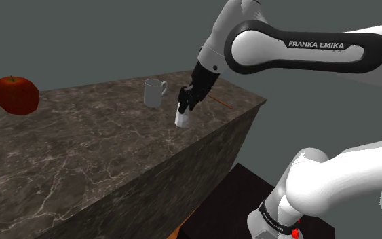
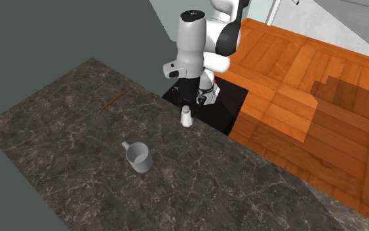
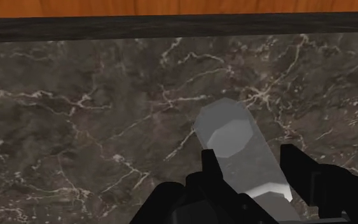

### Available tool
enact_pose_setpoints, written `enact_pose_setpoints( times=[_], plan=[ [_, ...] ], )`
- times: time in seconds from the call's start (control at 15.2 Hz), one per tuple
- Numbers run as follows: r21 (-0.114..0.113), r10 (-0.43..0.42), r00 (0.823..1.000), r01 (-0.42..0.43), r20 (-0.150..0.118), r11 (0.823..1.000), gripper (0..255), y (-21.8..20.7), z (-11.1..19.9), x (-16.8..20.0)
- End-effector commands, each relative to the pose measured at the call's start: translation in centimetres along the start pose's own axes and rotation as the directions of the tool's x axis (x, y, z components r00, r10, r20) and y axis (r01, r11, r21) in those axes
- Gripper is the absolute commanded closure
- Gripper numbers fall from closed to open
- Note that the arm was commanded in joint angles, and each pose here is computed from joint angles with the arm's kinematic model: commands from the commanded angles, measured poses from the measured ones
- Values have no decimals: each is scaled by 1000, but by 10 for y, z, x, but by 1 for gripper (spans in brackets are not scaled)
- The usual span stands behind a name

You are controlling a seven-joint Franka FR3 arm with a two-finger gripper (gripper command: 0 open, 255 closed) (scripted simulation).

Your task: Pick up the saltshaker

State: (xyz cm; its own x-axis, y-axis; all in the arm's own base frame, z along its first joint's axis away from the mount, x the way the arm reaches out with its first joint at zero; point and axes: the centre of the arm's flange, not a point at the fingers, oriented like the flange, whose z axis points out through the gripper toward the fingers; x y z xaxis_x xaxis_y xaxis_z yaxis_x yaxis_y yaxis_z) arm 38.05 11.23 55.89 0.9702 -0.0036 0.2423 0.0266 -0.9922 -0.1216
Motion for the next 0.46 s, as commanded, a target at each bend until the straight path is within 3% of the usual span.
enact_pose_setpoints(
  times=[0.0,0.4],
  plan=[
    [0,0,1000,0,0,1000,255,-1,-12,2],
    [0,0,1000,0,0,1000,255,-3,-33,7]
  ],
)
